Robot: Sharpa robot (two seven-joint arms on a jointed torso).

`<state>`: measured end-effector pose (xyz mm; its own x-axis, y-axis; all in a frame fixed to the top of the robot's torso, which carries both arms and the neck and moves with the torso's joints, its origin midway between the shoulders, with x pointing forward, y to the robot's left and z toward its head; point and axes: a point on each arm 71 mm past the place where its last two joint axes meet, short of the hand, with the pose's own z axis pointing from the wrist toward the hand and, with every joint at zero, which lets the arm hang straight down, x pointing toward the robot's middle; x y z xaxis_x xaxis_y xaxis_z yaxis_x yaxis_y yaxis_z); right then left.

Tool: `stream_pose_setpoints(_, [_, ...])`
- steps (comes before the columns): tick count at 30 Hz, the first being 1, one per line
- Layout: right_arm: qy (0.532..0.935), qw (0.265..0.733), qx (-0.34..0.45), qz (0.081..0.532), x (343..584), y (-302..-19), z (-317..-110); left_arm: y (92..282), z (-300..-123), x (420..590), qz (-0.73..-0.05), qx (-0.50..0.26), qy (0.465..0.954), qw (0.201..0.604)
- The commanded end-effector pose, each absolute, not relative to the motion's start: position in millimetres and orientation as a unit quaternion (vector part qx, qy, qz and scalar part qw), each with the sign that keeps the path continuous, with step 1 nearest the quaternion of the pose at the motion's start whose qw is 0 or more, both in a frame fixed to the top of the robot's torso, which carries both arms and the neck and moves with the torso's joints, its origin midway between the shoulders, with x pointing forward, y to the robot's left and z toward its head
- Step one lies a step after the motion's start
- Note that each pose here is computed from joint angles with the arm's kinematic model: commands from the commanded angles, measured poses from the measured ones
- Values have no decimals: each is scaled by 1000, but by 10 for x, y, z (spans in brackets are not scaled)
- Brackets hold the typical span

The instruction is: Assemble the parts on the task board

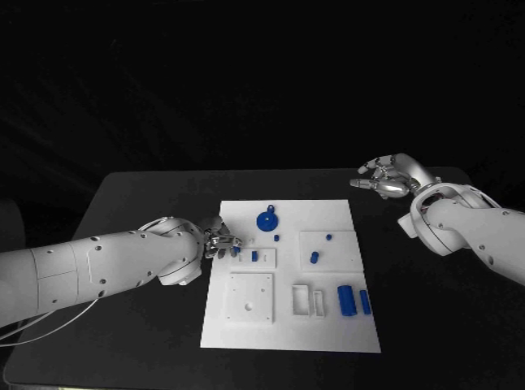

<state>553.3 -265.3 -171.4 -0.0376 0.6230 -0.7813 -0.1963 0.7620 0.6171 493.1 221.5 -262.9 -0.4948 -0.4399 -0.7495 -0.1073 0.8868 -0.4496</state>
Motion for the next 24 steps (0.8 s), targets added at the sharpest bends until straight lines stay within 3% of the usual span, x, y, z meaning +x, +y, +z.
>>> stream_pose_setpoints(1, [655,671,158,309,5528,-2641,-1718,2196,-2650,4924,-169,-157,846,481])
stream_pose_setpoints(24, [656,670,159,309,5527,-2643,-1723,2154,-2727,4891,-168,-143,850,478])
